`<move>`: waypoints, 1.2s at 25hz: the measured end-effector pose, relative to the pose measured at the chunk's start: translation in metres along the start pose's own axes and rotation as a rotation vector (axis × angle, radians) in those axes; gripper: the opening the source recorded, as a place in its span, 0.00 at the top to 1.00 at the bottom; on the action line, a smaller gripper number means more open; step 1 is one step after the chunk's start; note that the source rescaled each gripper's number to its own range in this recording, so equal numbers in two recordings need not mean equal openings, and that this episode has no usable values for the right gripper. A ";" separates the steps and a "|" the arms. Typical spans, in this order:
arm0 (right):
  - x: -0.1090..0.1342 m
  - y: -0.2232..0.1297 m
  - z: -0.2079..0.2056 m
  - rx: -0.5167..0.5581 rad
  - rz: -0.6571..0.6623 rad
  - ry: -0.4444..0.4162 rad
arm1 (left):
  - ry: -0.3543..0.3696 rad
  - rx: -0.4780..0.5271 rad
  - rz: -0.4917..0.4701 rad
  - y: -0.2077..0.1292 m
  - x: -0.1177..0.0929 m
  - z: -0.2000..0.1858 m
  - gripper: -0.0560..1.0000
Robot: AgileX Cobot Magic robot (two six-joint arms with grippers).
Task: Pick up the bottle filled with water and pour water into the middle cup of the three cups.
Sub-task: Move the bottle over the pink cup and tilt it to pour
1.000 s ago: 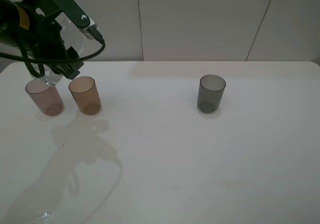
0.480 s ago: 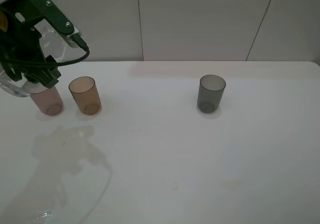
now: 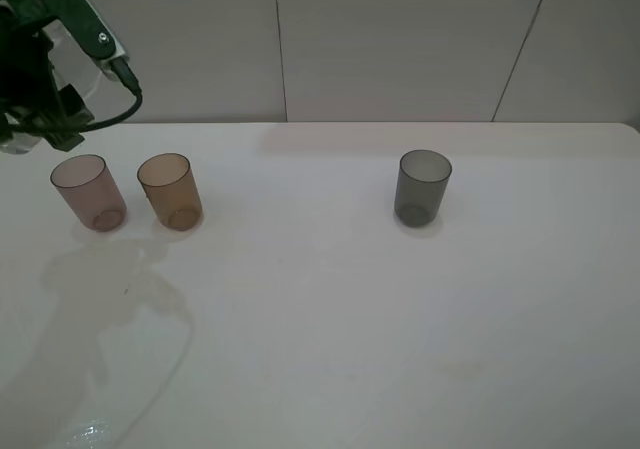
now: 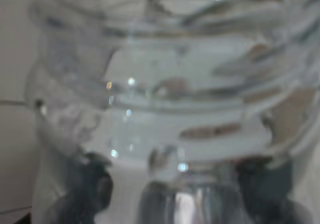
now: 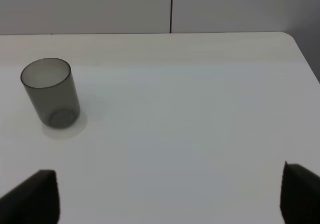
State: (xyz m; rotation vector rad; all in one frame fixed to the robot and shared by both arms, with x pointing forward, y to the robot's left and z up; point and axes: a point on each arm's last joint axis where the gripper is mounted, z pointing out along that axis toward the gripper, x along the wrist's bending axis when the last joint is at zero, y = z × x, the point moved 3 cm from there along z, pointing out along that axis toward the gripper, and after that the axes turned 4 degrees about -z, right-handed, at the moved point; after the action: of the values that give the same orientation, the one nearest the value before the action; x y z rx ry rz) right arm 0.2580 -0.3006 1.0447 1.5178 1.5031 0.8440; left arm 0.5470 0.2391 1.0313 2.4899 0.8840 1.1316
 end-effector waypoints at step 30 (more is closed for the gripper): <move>0.000 0.000 0.000 0.000 0.000 0.000 | 0.092 -0.161 0.223 0.001 0.024 0.034 0.92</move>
State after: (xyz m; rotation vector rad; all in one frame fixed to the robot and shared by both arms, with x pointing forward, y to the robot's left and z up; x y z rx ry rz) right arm 0.2580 -0.3006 1.0447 1.5178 1.5031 0.8440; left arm 0.5853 0.2541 1.0231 2.4644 0.5224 1.3405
